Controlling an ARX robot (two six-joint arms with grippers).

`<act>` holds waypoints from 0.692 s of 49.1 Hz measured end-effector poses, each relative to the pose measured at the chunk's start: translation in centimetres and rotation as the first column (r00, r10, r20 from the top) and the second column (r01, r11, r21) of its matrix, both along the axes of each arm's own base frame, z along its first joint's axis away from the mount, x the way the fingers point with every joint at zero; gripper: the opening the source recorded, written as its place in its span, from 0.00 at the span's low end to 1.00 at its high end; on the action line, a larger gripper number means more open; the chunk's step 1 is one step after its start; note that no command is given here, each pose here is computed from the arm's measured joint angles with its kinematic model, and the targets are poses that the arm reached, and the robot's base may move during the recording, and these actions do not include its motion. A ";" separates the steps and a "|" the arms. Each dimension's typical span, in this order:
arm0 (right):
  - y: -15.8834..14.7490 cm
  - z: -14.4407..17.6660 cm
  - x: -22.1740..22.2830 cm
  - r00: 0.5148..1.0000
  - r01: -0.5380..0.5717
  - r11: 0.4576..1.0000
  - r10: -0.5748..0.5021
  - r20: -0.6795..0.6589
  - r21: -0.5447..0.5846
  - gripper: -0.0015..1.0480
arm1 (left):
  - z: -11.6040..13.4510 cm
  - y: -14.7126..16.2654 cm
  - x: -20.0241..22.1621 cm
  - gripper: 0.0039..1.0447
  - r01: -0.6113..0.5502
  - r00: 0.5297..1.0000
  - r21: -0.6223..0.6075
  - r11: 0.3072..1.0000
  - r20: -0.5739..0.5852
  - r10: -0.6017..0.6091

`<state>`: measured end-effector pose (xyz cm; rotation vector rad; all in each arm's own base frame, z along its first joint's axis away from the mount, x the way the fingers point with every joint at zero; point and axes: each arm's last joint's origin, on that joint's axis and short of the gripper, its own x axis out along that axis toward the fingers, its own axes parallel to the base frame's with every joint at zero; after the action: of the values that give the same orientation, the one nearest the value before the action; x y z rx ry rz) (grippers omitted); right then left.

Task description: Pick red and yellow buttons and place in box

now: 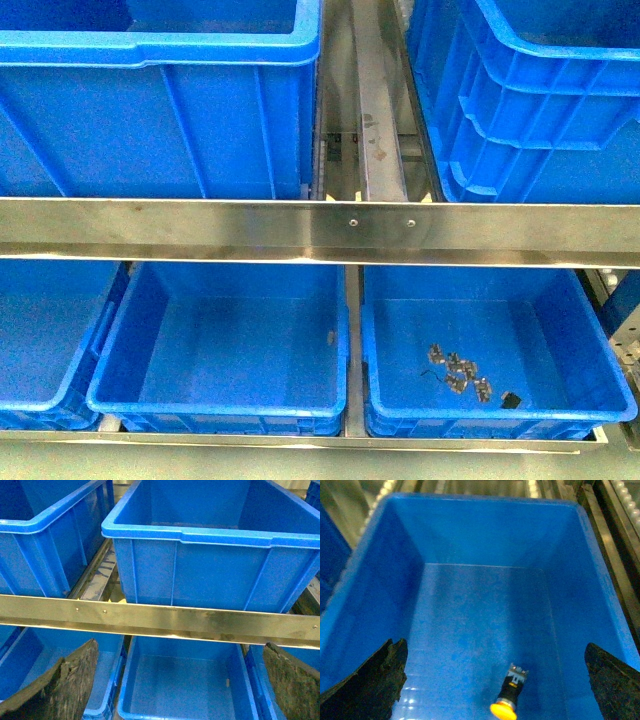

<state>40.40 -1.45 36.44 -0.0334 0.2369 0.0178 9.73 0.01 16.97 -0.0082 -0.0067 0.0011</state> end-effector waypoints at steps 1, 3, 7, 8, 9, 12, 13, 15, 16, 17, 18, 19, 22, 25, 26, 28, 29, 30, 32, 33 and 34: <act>0.0 0.1 -0.4 1.000 -0.003 1.000 0.003 0.005 0.001 0.97 | 0.0 0.0 0.0 0.93 0.000 1.000 0.000 1.000 0.000 0.000; 0.1 0.4 -1.9 0.999 -0.019 1.000 0.018 0.034 0.011 0.97 | 0.0 0.0 0.0 0.93 0.000 1.000 0.000 1.000 0.000 0.000; 0.3 0.6 -4.8 0.993 -0.022 1.000 0.021 0.116 0.009 0.97 | 0.0 0.0 0.0 0.93 0.000 1.000 0.000 1.000 0.000 0.000; 0.3 0.6 -5.5 0.990 -0.023 1.000 0.021 0.137 0.008 0.97 | 0.0 0.0 0.0 0.93 0.000 1.000 0.000 1.000 0.000 0.000; 0.3 0.6 -5.9 0.989 -0.024 1.000 0.022 0.147 0.009 0.97 | 0.0 0.0 0.0 0.93 0.000 1.000 0.000 1.000 0.000 0.000; 0.4 0.7 -8.2 0.977 -0.026 0.999 0.021 0.211 0.021 0.97 | 0.0 0.0 0.0 0.93 0.000 1.000 0.000 1.000 0.000 0.000; 0.5 0.7 -9.0 0.975 -0.018 1.000 0.013 0.224 0.022 0.96 | 0.0 0.0 0.0 0.93 0.000 1.000 0.000 1.000 0.000 0.000; 0.8 0.5 -10.3 0.972 0.010 1.000 -0.015 0.233 0.022 0.91 | 0.0 0.0 0.0 0.93 0.000 1.000 0.000 1.000 0.000 0.000; 0.9 0.4 -11.3 0.970 0.022 0.999 -0.027 0.241 0.024 0.88 | 0.0 0.0 0.0 0.93 0.000 1.000 0.000 1.000 0.000 0.000; 1.0 0.1 -12.3 0.968 0.026 0.999 -0.031 0.249 0.024 0.85 | 0.0 0.0 0.0 0.93 0.000 1.000 0.000 1.000 0.000 0.000; 1.1 -0.5 -13.7 0.966 0.021 0.999 -0.027 0.257 0.024 0.80 | 0.0 0.0 0.0 0.93 0.000 1.000 0.000 1.000 0.000 0.000; 1.3 -1.3 -15.2 0.965 0.017 1.000 -0.023 0.261 0.025 0.75 | 0.0 0.0 0.0 0.93 0.000 1.000 0.000 1.000 0.000 0.000; 1.4 -3.9 -18.6 0.965 0.011 1.000 -0.017 0.262 0.025 0.61 | 0.0 0.0 0.0 0.93 0.000 1.000 0.000 1.000 0.000 0.000; 1.4 -5.5 -19.9 0.965 0.011 1.000 -0.017 0.262 0.025 0.53 | 0.0 0.0 0.0 0.93 0.000 1.000 0.000 1.000 0.000 0.000; 1.4 -6.2 -20.3 0.965 0.011 1.000 -0.017 0.261 0.025 0.50 | 0.0 0.0 0.0 0.93 0.000 1.000 0.000 1.000 0.000 0.000; 1.4 -7.3 -20.9 0.966 0.014 1.000 -0.020 0.257 0.025 0.43 | 0.0 0.0 0.0 0.93 0.000 1.000 0.000 1.000 0.000 0.000; 1.4 -7.6 -21.0 0.967 0.015 1.000 -0.021 0.255 0.025 0.41 | 0.0 0.0 0.0 0.93 0.000 1.000 0.000 1.000 0.000 0.000; 1.4 -8.1 -21.2 0.968 0.015 1.000 -0.021 0.250 0.025 0.38 | 0.0 0.0 0.0 0.93 0.000 1.000 0.000 1.000 0.000 0.000; 1.4 -9.3 -21.6 0.971 0.016 1.000 -0.021 0.238 0.025 0.31 | 0.0 0.0 0.0 0.93 0.000 1.000 0.000 1.000 0.000 0.000; 1.4 -9.8 -21.8 0.973 0.016 1.000 -0.021 0.232 0.025 0.28 | 0.0 0.0 0.0 0.93 0.000 1.000 0.000 1.000 0.000 0.000; 1.4 -10.3 -21.9 0.974 0.016 1.000 -0.021 0.226 0.025 0.25 | 0.0 0.0 0.0 0.93 0.000 1.000 0.000 1.000 0.000 0.000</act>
<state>18.47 -0.03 26.17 -0.0105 0.0090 -0.0019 9.73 0.01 16.97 -0.0082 -0.0067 0.0011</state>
